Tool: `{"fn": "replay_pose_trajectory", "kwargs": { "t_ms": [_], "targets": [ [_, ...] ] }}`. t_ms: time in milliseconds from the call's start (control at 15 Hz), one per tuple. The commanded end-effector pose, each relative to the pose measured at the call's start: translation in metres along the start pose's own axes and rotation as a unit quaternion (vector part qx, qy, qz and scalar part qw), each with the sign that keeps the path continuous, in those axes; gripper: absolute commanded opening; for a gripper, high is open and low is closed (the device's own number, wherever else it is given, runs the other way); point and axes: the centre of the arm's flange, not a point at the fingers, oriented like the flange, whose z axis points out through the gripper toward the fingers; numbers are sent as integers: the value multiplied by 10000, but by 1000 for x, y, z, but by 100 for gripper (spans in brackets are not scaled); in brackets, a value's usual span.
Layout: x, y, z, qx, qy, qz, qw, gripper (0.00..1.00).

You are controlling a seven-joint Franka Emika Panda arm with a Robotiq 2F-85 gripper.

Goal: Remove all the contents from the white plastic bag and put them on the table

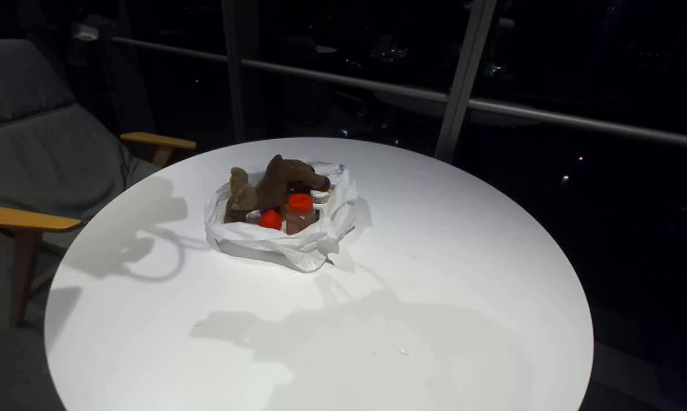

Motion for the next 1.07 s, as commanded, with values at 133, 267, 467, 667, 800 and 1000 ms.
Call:
{"fn": "replay_pose_trajectory", "kwargs": {
  "t_ms": [133, 267, 467, 667, 800, 1000],
  "targets": [
    [0, -1, -5, 4, 59, -13, 10000, 100],
    [0, -1, -6, 5, 65, -14, 10000, 100],
    [0, -1, -6, 5, 65, -14, 10000, 100],
    [0, -1, -6, 5, 65, -14, 10000, 100],
    [24, 6, -3, -34, 368, 363, 9987, 100],
    [68, 23, 10, -85, 571, 683, 9960, 100]
  ]
}}
